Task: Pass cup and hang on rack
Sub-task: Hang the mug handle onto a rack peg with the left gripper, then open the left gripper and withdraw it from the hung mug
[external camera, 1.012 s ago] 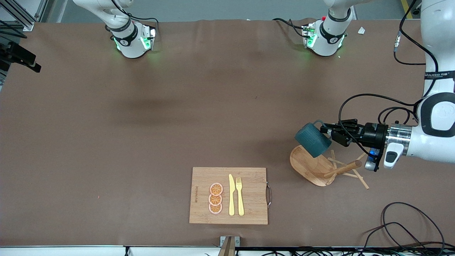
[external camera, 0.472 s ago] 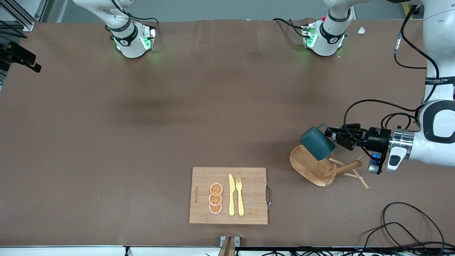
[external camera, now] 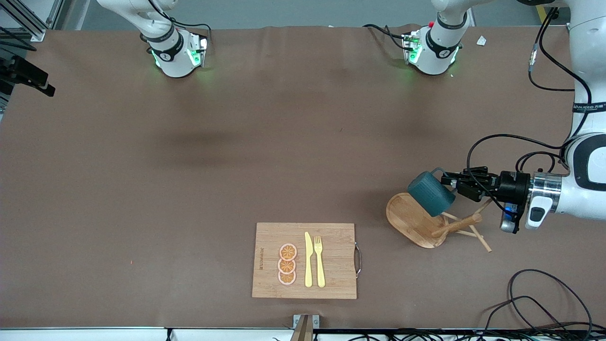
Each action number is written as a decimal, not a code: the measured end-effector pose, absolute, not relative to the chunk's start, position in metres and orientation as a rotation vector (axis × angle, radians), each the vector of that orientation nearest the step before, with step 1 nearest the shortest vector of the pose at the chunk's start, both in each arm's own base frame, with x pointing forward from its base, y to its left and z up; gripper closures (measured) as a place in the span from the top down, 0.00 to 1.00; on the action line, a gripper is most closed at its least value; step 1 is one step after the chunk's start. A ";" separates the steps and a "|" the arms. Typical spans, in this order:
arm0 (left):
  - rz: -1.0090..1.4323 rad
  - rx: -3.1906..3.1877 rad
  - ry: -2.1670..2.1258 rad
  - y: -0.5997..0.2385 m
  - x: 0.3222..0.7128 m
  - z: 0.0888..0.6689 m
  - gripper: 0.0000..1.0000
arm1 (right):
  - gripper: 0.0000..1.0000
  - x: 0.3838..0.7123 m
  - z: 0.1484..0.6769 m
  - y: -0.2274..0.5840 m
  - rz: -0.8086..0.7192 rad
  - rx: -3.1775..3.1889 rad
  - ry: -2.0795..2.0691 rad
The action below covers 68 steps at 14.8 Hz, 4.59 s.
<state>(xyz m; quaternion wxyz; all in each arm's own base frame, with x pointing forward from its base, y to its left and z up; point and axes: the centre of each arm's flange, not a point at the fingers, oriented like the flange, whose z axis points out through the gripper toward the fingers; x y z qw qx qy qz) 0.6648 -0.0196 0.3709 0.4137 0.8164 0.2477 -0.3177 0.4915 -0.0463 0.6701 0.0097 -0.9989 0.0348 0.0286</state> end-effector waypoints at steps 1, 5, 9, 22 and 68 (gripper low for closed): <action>-0.793 2.051 0.619 -0.017 0.665 0.371 0.20 | 1.00 0.492 0.670 -0.046 0.089 -3.119 0.108; -0.772 2.044 0.611 -0.004 0.665 0.367 0.20 | 1.00 0.491 0.670 -0.046 0.091 -3.119 0.108; -0.759 2.005 0.596 0.007 0.667 0.353 0.20 | 1.00 0.491 0.670 -0.046 0.092 -3.119 0.108; -0.751 1.832 0.640 0.029 0.674 0.332 0.20 | 1.00 0.491 0.669 -0.046 0.096 -3.119 0.108; -0.149 3.086 0.130 -0.106 0.563 0.618 1.00 | 1.00 0.491 0.668 -0.046 0.103 -3.118 0.108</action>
